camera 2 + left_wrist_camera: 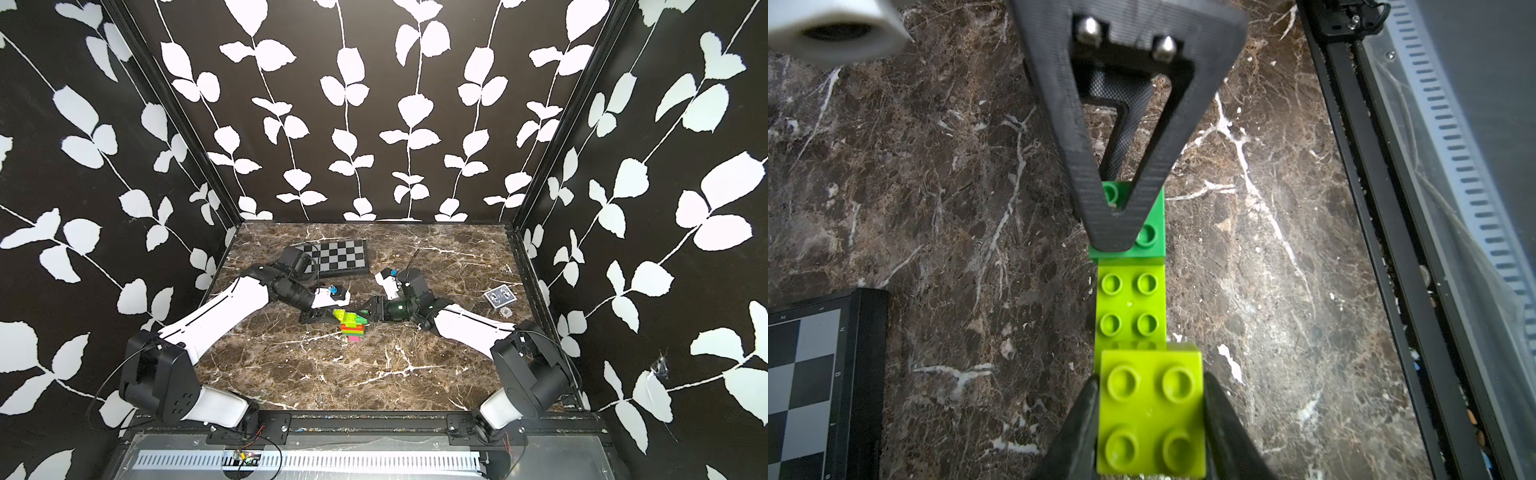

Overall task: Assemble a carrot with lego
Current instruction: Assemble the lego brick with the lego brick.

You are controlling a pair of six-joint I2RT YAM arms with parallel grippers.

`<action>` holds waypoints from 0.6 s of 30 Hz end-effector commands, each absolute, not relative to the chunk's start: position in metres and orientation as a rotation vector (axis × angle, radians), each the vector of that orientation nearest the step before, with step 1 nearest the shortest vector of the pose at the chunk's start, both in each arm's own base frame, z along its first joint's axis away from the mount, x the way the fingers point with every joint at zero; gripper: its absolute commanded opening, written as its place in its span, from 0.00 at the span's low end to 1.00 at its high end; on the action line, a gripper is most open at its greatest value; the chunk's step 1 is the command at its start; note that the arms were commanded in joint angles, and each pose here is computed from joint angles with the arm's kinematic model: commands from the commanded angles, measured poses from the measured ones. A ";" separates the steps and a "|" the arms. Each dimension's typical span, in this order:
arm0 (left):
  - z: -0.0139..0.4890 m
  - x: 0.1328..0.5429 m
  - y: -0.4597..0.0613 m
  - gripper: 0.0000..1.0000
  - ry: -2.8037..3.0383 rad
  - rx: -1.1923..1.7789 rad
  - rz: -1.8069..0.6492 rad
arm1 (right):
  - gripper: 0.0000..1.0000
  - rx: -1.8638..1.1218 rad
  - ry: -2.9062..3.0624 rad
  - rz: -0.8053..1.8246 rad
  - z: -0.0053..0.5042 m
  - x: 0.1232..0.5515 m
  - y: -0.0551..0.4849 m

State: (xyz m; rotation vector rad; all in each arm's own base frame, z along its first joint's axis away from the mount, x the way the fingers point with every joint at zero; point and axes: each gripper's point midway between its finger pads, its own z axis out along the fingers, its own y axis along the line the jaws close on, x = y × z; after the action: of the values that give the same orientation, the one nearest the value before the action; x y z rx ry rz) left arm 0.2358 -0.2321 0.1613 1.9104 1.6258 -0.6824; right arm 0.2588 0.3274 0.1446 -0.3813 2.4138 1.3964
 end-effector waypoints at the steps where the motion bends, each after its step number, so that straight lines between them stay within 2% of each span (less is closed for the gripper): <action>1: 0.163 0.236 -0.231 0.00 1.630 1.919 -0.682 | 0.59 -0.427 2.349 1.418 0.161 0.263 0.337; 18: 0.151 0.243 -0.230 0.00 1.671 1.927 -0.676 | 0.56 -0.434 2.364 1.407 0.156 0.263 0.337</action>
State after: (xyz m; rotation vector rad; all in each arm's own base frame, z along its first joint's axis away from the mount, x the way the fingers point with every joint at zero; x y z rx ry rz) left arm 0.2424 -0.2331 0.1517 1.9174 1.6456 -0.6761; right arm 0.2585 0.3280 0.1446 -0.3875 2.4112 1.3971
